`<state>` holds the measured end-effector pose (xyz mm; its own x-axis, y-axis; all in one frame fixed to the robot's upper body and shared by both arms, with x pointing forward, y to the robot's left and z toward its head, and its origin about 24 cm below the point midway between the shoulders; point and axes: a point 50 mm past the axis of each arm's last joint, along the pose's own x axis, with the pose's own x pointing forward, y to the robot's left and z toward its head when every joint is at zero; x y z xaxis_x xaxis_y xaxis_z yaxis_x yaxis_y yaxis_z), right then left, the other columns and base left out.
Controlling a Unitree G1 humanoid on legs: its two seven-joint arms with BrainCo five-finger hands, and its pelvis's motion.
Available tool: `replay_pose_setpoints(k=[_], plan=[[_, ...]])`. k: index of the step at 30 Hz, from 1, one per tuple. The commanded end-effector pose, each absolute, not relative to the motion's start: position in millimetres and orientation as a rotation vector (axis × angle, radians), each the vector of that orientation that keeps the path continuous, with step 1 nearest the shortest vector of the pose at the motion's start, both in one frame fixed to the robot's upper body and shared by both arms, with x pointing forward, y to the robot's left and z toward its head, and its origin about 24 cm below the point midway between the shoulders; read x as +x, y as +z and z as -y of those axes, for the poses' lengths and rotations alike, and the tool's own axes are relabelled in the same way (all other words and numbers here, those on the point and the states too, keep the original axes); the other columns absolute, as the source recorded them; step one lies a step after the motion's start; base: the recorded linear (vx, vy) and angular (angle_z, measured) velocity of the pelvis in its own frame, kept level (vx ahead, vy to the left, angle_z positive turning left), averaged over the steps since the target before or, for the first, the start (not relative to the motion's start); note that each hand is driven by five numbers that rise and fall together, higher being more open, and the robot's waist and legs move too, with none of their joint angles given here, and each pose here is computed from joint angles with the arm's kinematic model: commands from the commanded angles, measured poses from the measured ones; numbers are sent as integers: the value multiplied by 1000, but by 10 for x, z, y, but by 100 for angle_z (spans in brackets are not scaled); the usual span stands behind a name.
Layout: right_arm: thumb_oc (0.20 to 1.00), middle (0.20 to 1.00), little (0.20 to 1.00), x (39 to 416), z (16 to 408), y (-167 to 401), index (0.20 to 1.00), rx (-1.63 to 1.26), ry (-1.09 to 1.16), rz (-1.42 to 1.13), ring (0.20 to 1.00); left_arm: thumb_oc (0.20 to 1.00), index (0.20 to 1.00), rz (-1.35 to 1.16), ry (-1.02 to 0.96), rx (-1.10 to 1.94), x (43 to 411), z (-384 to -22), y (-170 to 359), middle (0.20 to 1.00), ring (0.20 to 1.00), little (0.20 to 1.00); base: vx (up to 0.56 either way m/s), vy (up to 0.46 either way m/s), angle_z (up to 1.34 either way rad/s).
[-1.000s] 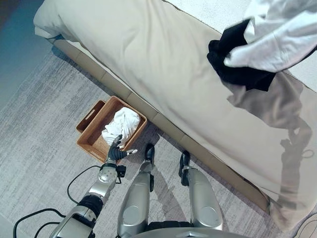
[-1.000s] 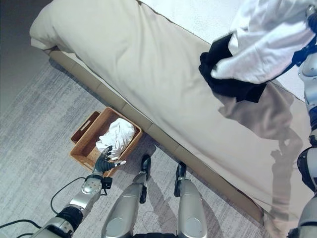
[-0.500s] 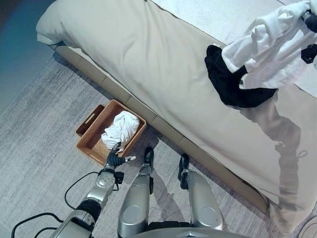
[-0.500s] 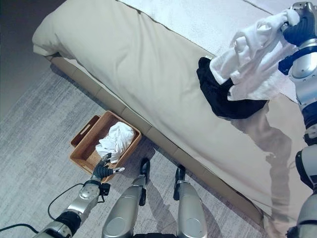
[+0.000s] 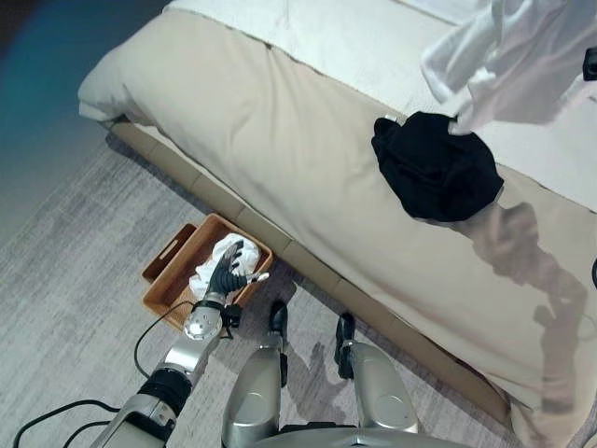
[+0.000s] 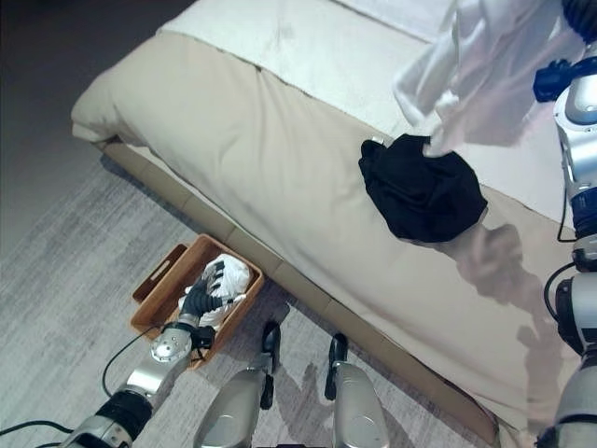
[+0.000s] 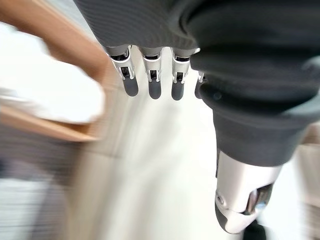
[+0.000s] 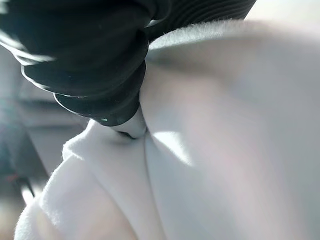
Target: Pick up clothes into the bucket
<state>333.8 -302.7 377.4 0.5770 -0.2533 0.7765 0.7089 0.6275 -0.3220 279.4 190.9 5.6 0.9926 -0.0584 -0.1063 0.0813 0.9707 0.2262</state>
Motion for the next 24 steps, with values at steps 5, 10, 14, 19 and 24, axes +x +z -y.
replay_pose_setpoints(k=[5, 10, 14, 19, 24], plan=[[200, 200, 200, 3357, 2665, 3600, 200, -700, -401, 821, 200, 1000, 1000, 192, -200, 220, 2988, -1743, 771, 1000, 1000, 1000, 85, -12, -4], [200, 200, 200, 3389, 2544, 3233, 200, -742, -228, 717, 200, 1000, 1000, 364, -293, 248, 3091, -1582, 1282, 1000, 1000, 1000, 75, -24, -12], [200, 200, 200, 3382, 2504, 2906, 200, -790, -102, 601, 200, 1000, 1000, 419, -359, 239, 3156, -1401, 1479, 1000, 1000, 1000, 57, -24, -6], [200, 200, 200, 3324, 2405, 2633, 200, -963, 100, 462, 200, 1000, 1000, 458, -448, 293, 3224, -1244, 1670, 1000, 1000, 1000, 21, -18, -4], [200, 200, 200, 3283, 2332, 2561, 200, -1012, 196, 422, 200, 1000, 1000, 479, -516, 336, 3250, -1118, 1782, 1000, 1000, 1000, 1, -4, 1]])
